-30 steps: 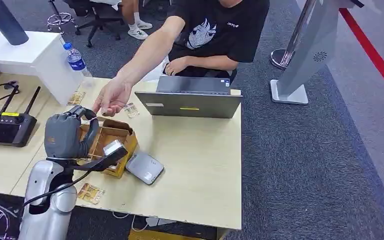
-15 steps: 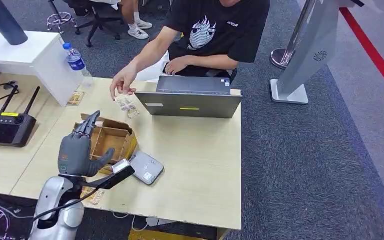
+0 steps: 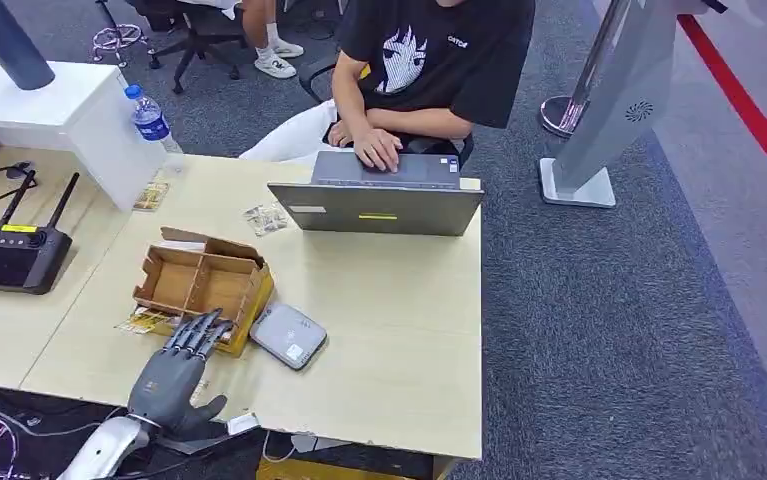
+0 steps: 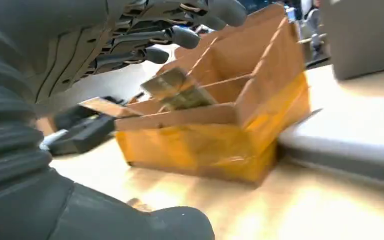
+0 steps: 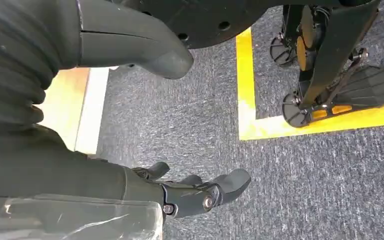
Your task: Pass the card to the sensor for recognition and then transmit it.
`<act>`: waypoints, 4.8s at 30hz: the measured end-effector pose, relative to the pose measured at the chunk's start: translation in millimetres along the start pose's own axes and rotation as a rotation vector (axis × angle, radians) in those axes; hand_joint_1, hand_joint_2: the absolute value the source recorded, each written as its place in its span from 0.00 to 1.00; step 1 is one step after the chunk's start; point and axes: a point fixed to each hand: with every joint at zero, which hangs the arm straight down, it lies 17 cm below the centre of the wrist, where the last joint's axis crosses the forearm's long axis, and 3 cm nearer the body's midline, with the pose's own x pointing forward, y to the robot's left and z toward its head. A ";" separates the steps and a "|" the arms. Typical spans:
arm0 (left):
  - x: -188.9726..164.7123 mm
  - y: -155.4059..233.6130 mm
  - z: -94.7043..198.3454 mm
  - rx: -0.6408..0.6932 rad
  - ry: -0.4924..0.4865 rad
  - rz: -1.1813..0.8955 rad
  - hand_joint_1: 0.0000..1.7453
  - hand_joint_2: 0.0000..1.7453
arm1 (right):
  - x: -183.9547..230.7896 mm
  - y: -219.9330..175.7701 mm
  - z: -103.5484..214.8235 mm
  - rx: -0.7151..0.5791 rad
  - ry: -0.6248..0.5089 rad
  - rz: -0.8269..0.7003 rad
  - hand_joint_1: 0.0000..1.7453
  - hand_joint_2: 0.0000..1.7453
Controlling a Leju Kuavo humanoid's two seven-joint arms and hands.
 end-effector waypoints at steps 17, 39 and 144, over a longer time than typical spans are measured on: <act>-25.3 22.4 -7.4 0.089 0.052 -0.085 0.00 1.00 | -0.7 4.3 1.1 0.003 -0.004 -0.009 0.00 1.00; -68.3 25.0 -16.0 0.102 0.157 -0.141 0.00 1.00 | -0.7 5.1 1.6 0.002 -0.006 0.017 0.00 1.00; -125.5 162.0 -64.3 0.372 0.254 -0.109 1.00 1.00 | -8.6 7.8 2.0 -0.004 0.029 0.066 0.00 1.00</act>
